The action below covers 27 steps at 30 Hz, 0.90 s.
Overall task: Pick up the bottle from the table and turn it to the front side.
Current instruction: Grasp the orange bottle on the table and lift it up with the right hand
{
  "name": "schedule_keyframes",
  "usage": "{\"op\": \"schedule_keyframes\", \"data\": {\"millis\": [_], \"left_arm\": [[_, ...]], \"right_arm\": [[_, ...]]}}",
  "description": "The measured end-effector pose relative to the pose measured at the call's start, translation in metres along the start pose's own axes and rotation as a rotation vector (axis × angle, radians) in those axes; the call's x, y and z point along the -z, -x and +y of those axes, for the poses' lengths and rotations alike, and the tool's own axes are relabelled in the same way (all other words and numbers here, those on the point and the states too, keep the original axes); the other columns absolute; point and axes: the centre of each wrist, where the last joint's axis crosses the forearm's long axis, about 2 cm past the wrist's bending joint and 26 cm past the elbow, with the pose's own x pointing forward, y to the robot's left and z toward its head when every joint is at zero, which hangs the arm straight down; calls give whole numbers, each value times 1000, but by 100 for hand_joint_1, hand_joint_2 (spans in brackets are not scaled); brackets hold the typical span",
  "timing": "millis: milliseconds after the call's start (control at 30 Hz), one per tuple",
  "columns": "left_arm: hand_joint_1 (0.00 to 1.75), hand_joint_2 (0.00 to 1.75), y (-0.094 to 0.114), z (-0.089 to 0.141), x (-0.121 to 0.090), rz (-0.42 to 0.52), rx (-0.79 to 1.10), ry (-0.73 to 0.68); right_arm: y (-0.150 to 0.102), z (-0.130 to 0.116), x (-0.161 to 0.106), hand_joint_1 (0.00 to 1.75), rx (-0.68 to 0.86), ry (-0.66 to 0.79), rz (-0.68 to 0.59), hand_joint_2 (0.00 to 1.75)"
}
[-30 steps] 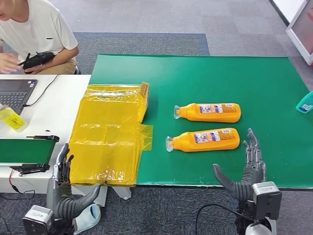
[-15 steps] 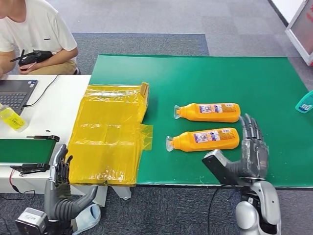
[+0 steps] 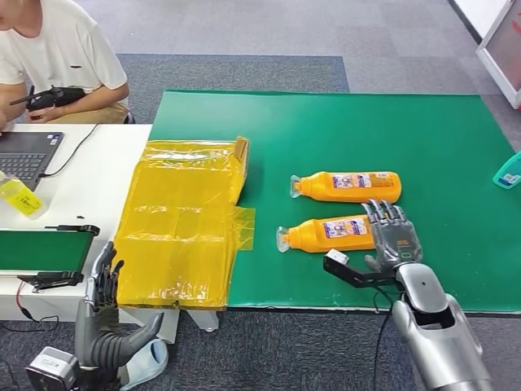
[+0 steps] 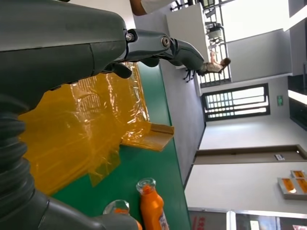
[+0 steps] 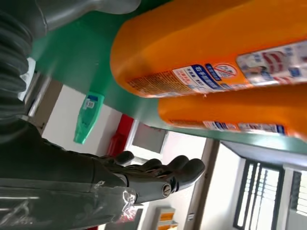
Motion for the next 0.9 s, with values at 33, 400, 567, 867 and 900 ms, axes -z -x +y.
{"op": "schedule_keyframes", "data": {"millis": [33,400,567,867,900], "left_arm": [[0,175,0,0,0,-1,-1,1],[0,175,2,2,-2,0,-5,-3],[0,175,4,2,-3,5,-7,8],[0,175,6,3,-5,4,-25,21],[0,175,6,3,-5,4,-26,21]], "right_arm": [[4,-2,7,0,-21,-19,-7,175],[5,-12,56,0,-237,-135,-46,175],[6,-5,66,0,-248,-212,-88,175],[11,-2,80,0,-102,-367,-159,175],[12,-2,80,0,-92,-375,-163,175]]}}
